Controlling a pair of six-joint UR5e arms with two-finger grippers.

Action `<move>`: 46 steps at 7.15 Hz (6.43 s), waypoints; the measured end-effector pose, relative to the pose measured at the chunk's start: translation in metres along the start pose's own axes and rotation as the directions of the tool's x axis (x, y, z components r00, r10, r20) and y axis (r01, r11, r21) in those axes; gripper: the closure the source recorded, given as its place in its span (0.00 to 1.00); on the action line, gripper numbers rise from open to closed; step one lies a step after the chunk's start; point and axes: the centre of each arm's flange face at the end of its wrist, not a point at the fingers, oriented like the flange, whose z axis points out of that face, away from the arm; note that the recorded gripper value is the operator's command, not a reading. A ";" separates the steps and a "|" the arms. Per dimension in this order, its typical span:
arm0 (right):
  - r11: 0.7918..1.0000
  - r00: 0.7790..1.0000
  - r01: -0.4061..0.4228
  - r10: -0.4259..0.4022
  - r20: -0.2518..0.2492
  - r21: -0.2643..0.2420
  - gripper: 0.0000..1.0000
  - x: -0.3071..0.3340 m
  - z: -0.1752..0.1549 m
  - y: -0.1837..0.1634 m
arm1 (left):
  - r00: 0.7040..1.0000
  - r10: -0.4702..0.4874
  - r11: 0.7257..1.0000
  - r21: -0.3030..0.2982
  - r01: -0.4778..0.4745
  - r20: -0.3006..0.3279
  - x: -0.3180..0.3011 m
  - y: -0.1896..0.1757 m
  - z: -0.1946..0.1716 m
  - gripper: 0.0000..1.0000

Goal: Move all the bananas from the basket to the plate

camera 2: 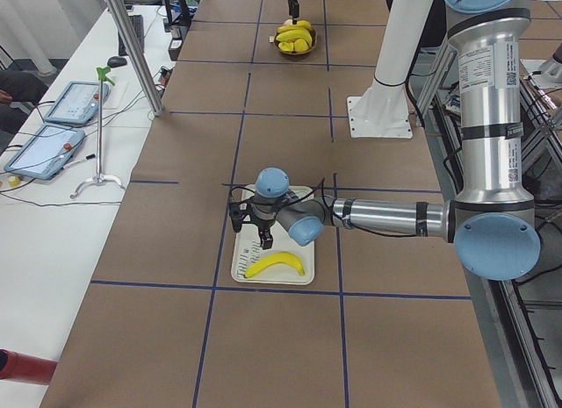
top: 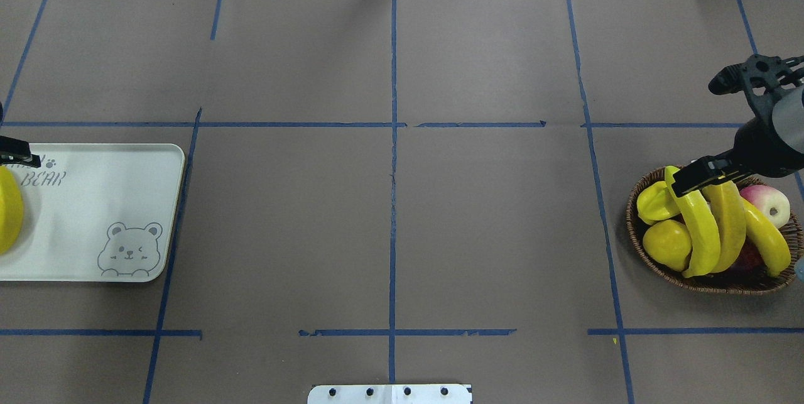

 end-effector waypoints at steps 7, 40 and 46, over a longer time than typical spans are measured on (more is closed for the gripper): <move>0.996 0.989 0.046 -0.057 -0.133 -0.079 0.14 -0.008 0.074 0.035 | 1.000 -0.004 1.000 -0.004 0.004 0.007 -0.005 0.000 0.003 0.00; 0.928 0.705 -0.362 0.212 0.677 0.086 0.84 -0.332 0.059 0.029 | 0.815 -0.029 0.981 -0.173 -0.088 -0.579 0.450 0.150 -0.066 0.00; 0.923 0.680 -0.371 0.194 0.707 0.103 0.84 -0.385 0.060 0.046 | 0.806 -0.030 0.989 -0.136 -0.063 -0.591 0.510 0.211 -0.023 0.17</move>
